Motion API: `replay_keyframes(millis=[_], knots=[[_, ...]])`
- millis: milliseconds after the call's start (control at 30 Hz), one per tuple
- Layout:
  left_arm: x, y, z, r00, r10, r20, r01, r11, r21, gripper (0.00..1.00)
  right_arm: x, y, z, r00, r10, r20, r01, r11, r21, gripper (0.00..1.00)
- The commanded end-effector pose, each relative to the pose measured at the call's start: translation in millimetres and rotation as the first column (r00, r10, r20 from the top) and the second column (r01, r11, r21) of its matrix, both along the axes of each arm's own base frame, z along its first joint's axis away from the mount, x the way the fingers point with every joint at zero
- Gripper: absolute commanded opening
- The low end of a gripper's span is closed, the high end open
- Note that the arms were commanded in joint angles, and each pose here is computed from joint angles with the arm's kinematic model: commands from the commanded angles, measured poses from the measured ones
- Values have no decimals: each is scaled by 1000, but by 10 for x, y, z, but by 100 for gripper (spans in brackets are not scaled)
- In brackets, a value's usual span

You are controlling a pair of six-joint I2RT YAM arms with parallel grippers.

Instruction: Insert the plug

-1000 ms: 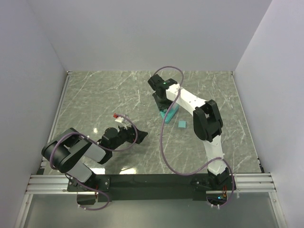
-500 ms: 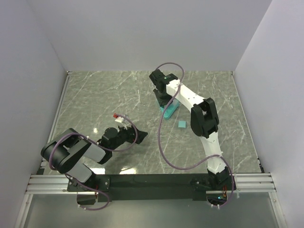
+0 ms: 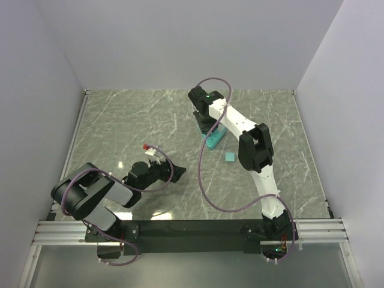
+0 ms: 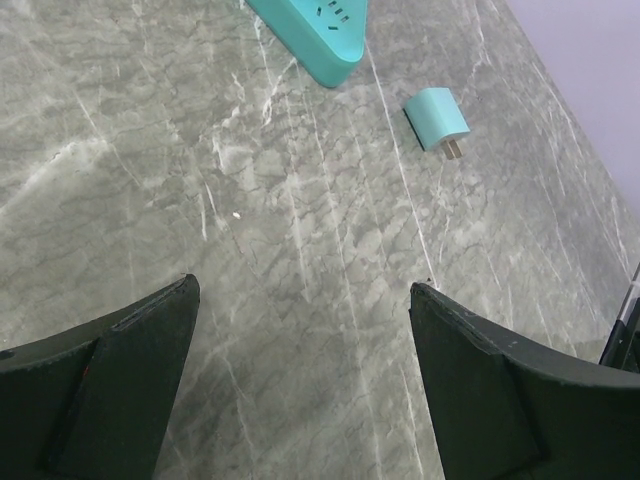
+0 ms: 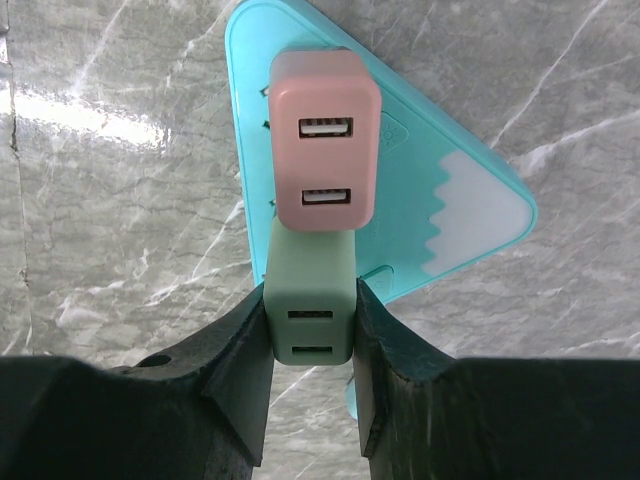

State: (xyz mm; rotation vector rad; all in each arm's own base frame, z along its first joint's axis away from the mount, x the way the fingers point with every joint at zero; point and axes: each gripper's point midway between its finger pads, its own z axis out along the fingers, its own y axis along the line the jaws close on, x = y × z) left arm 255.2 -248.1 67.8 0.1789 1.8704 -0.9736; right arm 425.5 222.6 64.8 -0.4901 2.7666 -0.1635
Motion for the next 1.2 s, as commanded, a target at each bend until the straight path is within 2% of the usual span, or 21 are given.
replay_keyframes(millis=[0, 167, 567, 1000, 1167], knots=[[11, -3, 104, 999, -10, 44, 10, 1000, -6, 92, -215, -276, -893, 980, -37, -197, 16, 994, -106, 10], [15, 11, 96, 999, -6, 45, 5, 1000, 3, 92, -256, -164, -838, 980, -18, -199, 13, 1000, -23, 10], [46, 24, 101, 999, 11, 48, -11, 1000, 7, 92, -743, 282, -642, 976, 73, -204, -34, 982, 188, 10], [127, 105, 232, 993, 55, 109, -59, 998, 31, 92, -1206, 572, -362, 974, 136, -180, -100, 976, 195, 10], [237, 264, 261, 980, 150, 132, -157, 986, 48, 92, -1567, 596, -349, 967, 164, -197, -129, 975, 181, 9]])
